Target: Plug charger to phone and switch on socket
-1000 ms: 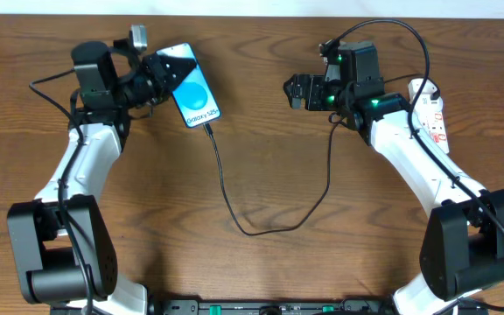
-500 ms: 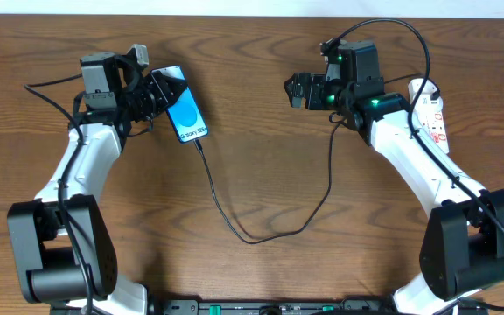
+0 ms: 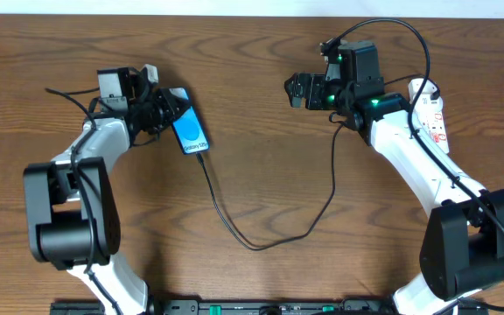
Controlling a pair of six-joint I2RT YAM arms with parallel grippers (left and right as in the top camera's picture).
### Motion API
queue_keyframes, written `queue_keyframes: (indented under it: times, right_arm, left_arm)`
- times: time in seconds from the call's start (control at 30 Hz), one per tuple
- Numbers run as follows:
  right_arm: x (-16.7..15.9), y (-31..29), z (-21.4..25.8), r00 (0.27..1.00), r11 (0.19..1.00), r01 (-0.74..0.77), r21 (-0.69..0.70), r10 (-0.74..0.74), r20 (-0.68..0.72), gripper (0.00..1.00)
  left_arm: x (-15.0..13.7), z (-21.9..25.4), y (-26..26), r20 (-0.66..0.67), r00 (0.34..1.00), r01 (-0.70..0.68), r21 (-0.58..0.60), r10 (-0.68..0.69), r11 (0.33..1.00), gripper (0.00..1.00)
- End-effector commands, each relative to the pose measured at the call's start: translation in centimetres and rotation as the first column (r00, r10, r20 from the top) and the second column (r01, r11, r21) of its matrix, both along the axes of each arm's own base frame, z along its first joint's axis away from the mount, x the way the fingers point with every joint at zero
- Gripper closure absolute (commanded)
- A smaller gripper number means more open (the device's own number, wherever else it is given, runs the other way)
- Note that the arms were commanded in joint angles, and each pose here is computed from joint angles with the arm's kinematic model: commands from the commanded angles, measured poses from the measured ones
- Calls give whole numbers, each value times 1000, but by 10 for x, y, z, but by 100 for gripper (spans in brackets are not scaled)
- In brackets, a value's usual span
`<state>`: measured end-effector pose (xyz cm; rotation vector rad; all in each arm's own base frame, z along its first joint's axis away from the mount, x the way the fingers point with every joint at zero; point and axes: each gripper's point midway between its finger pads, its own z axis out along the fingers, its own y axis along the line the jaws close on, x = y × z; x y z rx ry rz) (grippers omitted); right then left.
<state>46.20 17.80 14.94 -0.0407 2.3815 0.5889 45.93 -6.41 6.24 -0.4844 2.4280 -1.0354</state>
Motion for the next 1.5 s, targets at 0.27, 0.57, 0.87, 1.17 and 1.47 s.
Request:
queue_keyframes:
  times: [0.27,0.57,0.87,1.17,1.47]
  right_arm:
    - [3,-5,13,999,1000,8,-3,-8,31,1]
    - [2,-5,13,1000,1000,7,-4,-7,30,1]
    - [1,-6,11,1000,1000,7,-7,-7,21,1]
    - [1,-6,11,1000,1000,8,-7,-7,20,1]
    - [1,-6,11,1000,1000,8,-6,-7,21,1]
  left_arm:
    - [-2,-25,-1,-66,998,-5,-19,4,1000,92]
    - [0,-30,7,-71,997,-36,27,38,999,93]
    - [-3,-38,14,-101,993,-61,67,67,996,93]
    - [-9,-57,14,-152,986,-59,71,69,996,92]
    - [-11,-61,14,-169,983,-58,71,70,996,92]
